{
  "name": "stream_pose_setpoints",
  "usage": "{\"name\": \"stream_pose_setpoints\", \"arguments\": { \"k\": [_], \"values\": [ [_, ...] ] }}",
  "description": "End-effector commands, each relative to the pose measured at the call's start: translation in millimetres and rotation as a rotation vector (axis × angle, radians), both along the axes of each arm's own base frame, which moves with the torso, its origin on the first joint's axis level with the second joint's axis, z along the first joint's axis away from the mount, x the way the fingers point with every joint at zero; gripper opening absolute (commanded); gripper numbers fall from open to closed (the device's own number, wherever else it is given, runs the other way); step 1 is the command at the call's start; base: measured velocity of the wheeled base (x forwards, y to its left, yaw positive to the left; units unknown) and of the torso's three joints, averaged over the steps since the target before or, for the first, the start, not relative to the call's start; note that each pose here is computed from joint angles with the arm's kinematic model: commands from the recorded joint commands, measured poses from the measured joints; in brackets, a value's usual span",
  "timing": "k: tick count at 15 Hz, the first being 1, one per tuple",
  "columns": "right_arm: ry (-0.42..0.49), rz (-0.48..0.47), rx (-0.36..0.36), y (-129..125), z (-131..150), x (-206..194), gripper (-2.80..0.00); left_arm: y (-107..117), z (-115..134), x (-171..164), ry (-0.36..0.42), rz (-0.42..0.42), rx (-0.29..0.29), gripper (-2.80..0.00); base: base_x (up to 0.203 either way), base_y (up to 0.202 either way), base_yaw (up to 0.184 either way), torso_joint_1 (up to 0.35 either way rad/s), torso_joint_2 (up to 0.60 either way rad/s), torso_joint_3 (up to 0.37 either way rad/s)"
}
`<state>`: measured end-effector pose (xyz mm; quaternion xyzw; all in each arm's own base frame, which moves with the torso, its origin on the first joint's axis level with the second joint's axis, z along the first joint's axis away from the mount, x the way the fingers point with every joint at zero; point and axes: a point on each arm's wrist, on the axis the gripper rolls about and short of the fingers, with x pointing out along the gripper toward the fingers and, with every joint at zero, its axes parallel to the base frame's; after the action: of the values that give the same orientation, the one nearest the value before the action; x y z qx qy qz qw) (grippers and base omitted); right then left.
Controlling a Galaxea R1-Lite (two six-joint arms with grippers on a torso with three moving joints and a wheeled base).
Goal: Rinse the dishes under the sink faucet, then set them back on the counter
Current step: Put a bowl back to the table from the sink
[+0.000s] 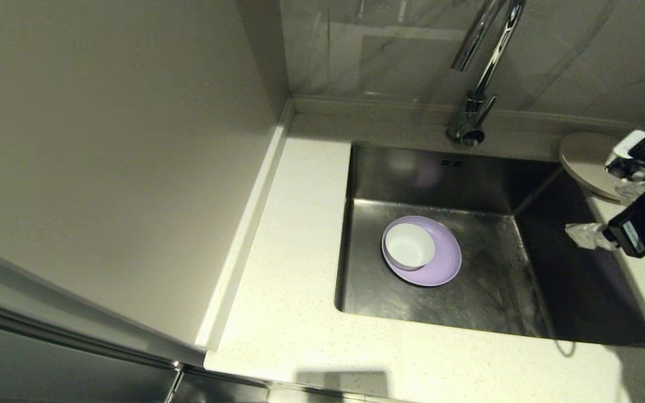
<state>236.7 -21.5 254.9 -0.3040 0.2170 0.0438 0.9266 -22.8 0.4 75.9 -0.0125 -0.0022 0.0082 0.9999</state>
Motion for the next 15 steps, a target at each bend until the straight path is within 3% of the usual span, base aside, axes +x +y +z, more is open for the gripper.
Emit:
{"name": "stream_pose_setpoints", "arguments": {
  "k": [1,3,7,11,15],
  "values": [
    [-0.108,0.011,-0.026,1.7,8.2,-17.1,0.00,0.0,0.0,-0.2,-0.003,0.000,-0.001,-2.80,0.000,0.000,0.000,0.000,0.00,0.000],
    [-0.118,0.043,-0.022,5.4,5.3,-17.9,0.00,0.0,0.0,-0.2,-0.003,0.000,-0.001,-2.80,0.000,0.000,0.000,0.000,0.00,0.000],
    [0.048,0.165,0.047,13.6,-23.2,-12.1,0.00,0.0,0.0,-0.2,-0.003,0.000,-0.001,-2.80,0.000,0.000,0.000,0.000,0.00,0.000],
    [0.176,0.218,0.081,18.6,-51.3,11.4,0.00,0.0,0.0,-0.3,-0.004,-0.001,-0.001,-2.80,0.000,0.000,0.000,0.000,0.00,0.000],
    [0.264,0.320,0.155,20.5,-83.3,44.5,0.00,0.0,0.0,-0.2,-0.003,0.000,-0.001,-2.80,0.000,0.000,0.000,0.000,0.00,0.000]
  ]
}}
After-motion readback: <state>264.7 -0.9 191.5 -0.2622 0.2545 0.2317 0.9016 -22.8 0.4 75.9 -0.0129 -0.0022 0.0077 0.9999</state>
